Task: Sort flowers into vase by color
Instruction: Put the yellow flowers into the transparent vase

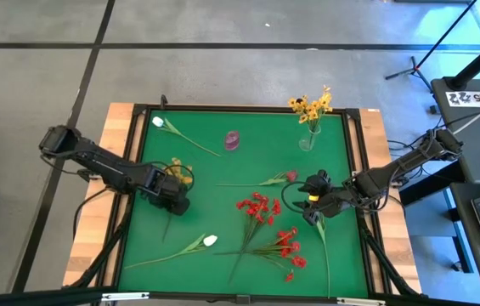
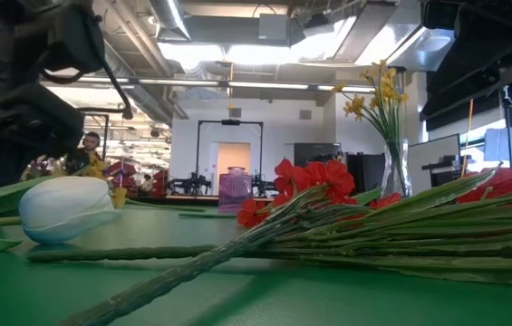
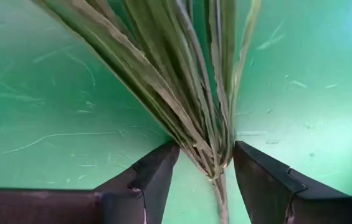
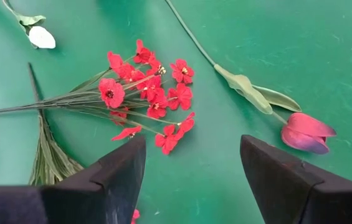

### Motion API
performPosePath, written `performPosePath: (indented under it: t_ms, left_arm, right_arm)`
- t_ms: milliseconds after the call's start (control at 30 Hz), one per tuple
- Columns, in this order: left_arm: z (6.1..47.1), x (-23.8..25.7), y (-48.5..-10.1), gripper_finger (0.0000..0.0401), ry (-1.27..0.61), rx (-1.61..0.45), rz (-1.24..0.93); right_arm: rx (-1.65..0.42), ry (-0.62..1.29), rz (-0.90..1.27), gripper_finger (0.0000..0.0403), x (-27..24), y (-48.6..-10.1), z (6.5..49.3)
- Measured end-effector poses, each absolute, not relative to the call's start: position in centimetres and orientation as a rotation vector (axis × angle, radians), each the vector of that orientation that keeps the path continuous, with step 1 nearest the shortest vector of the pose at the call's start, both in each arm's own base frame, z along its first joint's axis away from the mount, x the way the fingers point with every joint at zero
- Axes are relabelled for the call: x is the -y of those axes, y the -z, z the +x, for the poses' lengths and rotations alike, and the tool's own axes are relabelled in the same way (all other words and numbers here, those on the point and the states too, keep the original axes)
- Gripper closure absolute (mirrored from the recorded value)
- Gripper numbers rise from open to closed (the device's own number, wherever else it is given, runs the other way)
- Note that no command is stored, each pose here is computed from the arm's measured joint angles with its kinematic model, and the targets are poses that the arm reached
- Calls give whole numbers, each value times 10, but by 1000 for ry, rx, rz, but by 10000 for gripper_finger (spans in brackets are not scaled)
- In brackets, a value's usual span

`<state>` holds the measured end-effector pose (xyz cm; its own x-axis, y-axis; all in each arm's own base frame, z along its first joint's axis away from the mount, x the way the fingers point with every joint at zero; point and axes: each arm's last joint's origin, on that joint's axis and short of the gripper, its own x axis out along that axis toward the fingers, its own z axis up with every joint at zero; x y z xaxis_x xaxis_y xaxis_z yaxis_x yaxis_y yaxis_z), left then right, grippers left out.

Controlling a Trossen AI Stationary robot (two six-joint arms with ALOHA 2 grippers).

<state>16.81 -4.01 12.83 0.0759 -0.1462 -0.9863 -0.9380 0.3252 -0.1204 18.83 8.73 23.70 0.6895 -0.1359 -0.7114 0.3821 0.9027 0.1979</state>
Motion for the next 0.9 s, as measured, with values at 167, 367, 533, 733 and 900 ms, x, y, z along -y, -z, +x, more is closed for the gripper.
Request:
performPosePath:
  t_ms: [167, 367, 533, 733, 900]
  left_arm:
    - [172, 35, -130, 252, -785, -1357, -1058]
    - [173, 32, -130, 339, -787, -1333, -1003]
    - [174, 31, -131, 389, -764, -1310, -970]
    - [183, 29, -160, 393, -752, -1174, -896]
    - [198, 27, -204, 395, -706, -1023, -814]
  right_arm:
    - [-749, 308, 340, 143, -87, -237, 188]
    - [-748, 309, 340, 143, -87, -237, 188]
    - [-746, 313, 338, 143, -87, -237, 188]
    - [-750, 307, 340, 143, -87, -237, 188]
    - [-719, 301, 340, 143, -88, -239, 190]
